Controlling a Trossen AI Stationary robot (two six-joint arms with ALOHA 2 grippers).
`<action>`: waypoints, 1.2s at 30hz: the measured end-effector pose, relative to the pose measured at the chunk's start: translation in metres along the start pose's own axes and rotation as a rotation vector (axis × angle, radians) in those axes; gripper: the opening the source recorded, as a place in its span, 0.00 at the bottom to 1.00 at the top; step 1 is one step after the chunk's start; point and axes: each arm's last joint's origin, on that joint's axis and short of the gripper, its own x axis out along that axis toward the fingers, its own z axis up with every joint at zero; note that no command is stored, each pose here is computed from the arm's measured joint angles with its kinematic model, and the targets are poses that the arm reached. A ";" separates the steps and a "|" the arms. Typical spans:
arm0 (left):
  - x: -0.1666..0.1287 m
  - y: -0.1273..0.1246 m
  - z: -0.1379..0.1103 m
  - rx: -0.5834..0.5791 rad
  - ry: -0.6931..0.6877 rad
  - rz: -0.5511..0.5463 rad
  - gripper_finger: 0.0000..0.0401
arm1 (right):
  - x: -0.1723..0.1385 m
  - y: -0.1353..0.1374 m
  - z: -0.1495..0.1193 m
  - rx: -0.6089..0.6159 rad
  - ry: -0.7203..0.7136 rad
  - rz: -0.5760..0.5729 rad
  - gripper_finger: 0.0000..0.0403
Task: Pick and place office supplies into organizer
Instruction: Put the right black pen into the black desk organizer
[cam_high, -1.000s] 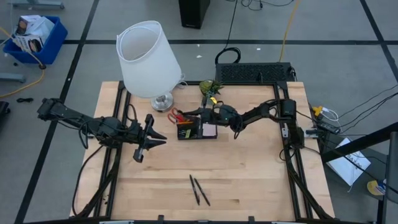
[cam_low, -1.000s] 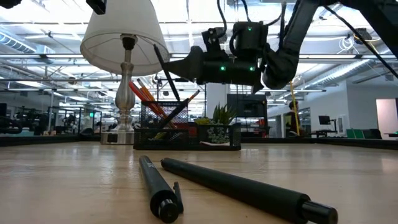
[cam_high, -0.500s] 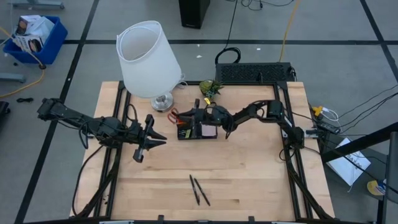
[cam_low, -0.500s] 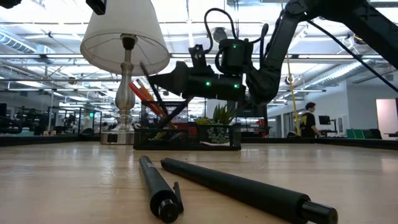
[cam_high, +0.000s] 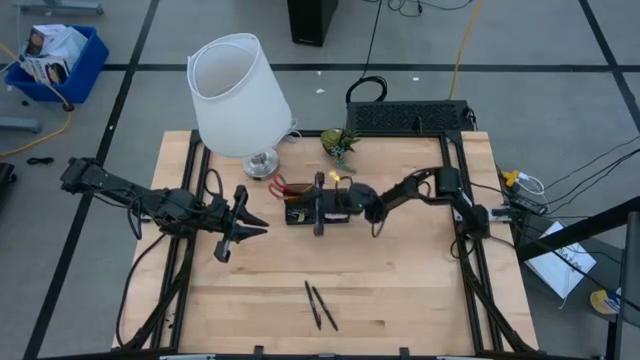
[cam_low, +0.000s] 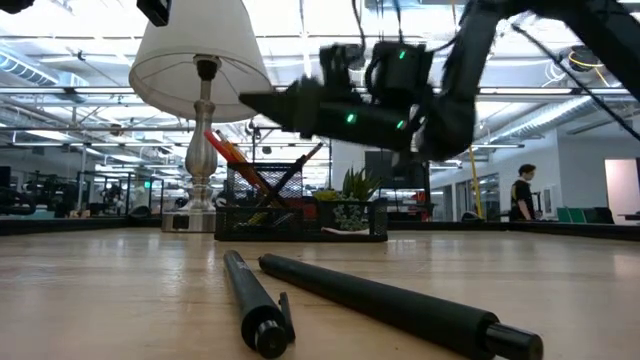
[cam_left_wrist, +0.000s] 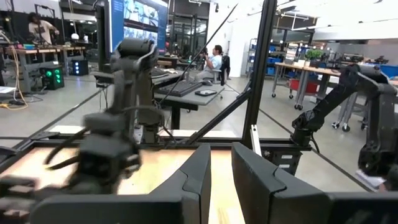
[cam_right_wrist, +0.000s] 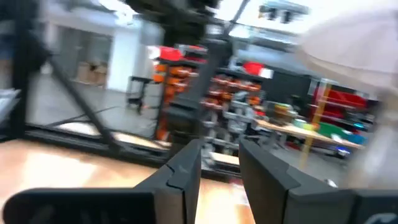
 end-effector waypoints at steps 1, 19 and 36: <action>0.000 0.000 0.000 0.000 0.002 0.000 0.17 | -0.001 0.008 0.005 -0.009 0.003 0.021 0.26; 0.000 0.000 -0.003 -0.029 0.032 0.004 0.17 | -0.044 0.114 0.083 0.165 0.691 0.086 0.25; 0.010 0.001 -0.015 -0.040 0.105 0.024 0.17 | -0.165 0.134 0.097 0.390 0.367 0.131 0.21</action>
